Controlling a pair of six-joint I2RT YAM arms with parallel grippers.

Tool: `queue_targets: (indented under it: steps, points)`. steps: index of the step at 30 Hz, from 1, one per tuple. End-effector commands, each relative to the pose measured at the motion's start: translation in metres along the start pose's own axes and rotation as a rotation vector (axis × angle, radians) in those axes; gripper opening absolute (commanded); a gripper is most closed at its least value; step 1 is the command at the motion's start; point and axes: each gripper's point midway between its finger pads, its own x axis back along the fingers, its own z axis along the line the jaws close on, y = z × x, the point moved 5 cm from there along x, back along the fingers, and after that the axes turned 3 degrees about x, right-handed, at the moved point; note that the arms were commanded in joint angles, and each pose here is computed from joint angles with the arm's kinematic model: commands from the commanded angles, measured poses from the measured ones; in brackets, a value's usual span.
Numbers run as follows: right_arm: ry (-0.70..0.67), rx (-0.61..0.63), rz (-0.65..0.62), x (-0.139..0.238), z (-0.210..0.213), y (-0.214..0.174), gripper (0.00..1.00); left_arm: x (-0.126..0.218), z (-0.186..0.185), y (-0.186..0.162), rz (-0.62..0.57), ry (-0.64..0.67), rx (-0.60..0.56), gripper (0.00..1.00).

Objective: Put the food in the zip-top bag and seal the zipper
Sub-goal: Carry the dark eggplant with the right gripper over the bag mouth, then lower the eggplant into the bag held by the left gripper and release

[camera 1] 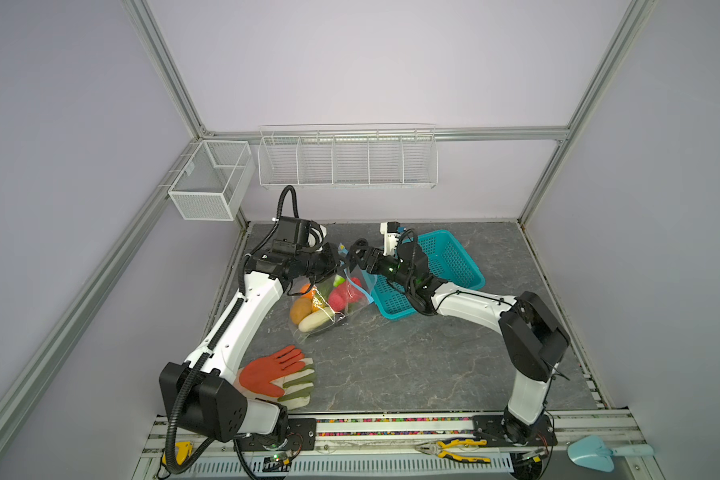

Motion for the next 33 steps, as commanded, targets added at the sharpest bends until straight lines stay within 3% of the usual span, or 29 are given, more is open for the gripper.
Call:
queue_targets:
  steps: [1, 19, 27, 33]
  points:
    - [0.020, -0.031, 0.034, -0.007, 0.006, -0.006, 0.55, 0.008, -0.015, 0.008, -0.028, -0.053, -0.040, 0.00]
    - [0.005, 0.032, 0.038, 0.011, 0.021, 0.018, 0.67, 0.009, -0.011, 0.007, -0.031, -0.045, -0.035, 0.00]
    - [-0.029, 0.082, 0.198, 0.018, 0.033, 0.031, 0.72, 0.007, -0.006, 0.008, -0.030, -0.042, -0.026, 0.00]
    - [-0.161, 0.094, 0.375, 0.042, 0.003, 0.022, 0.73, 0.010, -0.003, 0.010, -0.037, -0.042, -0.020, 0.00]
